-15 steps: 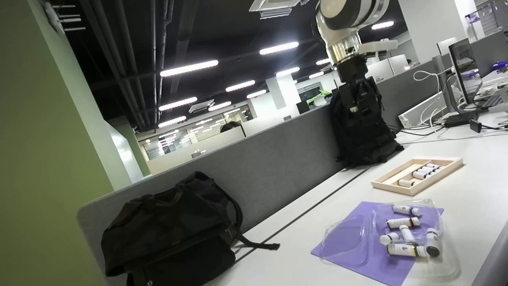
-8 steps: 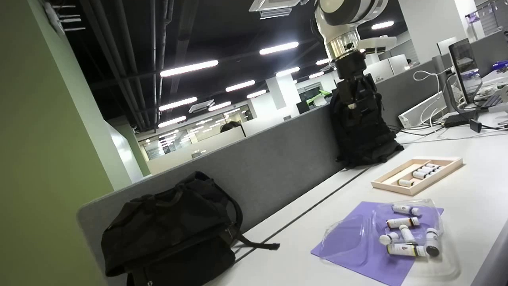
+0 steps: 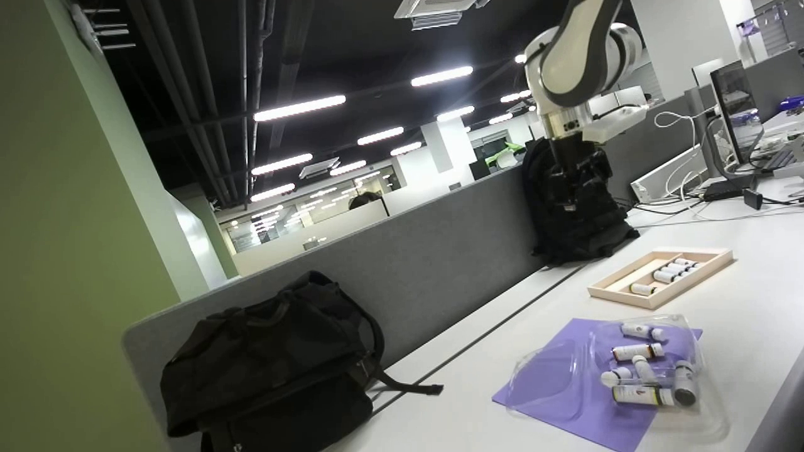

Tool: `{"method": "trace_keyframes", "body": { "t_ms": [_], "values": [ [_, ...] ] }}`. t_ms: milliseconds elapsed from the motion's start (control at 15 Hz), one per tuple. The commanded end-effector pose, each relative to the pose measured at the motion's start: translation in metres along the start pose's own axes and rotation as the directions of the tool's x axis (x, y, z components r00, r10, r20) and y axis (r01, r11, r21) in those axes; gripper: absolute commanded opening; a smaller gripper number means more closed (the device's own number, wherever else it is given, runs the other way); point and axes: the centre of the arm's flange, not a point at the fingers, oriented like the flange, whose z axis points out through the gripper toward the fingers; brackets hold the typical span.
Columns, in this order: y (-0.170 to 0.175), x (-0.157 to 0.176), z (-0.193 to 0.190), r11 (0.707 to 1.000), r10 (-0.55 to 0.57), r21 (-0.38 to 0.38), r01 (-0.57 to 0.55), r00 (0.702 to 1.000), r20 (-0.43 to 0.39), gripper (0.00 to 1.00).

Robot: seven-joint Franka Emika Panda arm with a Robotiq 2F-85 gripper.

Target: Put one of the objects on the bottom part of the tray

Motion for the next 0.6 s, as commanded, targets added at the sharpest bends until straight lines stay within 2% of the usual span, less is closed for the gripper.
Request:
{"method": "trace_keyframes", "body": {
  "t_ms": [0, 133, 267, 333, 400, 533],
  "values": [
    [0.018, 0.001, 0.06, 0.988, 0.117, -0.104, -0.118, 0.993, -0.014, 1.0],
    [0.022, -0.008, 0.09, 0.979, 0.155, -0.133, -0.152, 0.988, 0.014, 1.0],
    [0.021, -0.012, 0.118, 0.977, 0.181, -0.125, -0.172, 0.981, 0.068, 1.0],
    [0.02, -0.015, 0.126, 0.987, 0.15, -0.085, -0.138, 0.976, 0.157, 1.0],
    [0.025, -0.019, 0.109, 0.985, 0.145, -0.107, -0.135, 0.985, 0.091, 1.0],
    [0.019, -0.026, 0.129, 0.987, 0.143, -0.087, -0.132, 0.979, 0.145, 1.0]
  ]
}}
